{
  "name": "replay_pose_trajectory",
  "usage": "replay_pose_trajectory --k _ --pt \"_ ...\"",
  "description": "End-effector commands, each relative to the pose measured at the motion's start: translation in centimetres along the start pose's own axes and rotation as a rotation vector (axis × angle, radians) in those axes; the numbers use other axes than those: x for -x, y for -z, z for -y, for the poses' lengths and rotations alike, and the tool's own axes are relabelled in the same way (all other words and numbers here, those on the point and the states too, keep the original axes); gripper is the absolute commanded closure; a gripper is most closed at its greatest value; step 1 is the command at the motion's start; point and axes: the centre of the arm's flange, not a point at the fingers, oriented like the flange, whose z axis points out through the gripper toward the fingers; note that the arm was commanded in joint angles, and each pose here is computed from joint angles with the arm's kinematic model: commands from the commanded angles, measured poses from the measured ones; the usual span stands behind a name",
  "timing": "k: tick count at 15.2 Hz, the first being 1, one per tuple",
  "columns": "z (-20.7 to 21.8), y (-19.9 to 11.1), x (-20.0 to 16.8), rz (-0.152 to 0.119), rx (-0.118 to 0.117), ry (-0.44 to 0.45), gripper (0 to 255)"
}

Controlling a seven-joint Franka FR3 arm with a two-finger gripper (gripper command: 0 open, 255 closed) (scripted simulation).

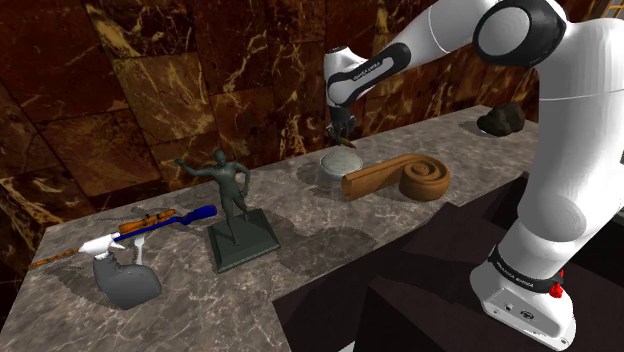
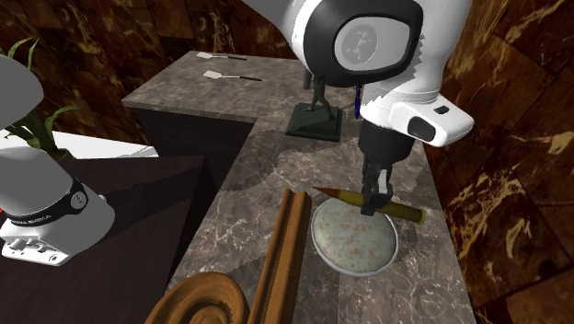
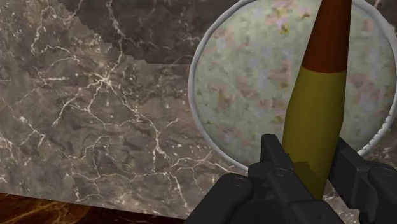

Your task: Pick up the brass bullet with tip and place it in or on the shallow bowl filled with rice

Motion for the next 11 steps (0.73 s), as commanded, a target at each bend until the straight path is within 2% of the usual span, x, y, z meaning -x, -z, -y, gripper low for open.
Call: replay_pose_trajectory --k 1,11 --pt "0.1 -1.0 0.0 0.000 0.000 0.000 255" --pt "0.9 -5.9 0.2 0.000 0.000 0.000 255"
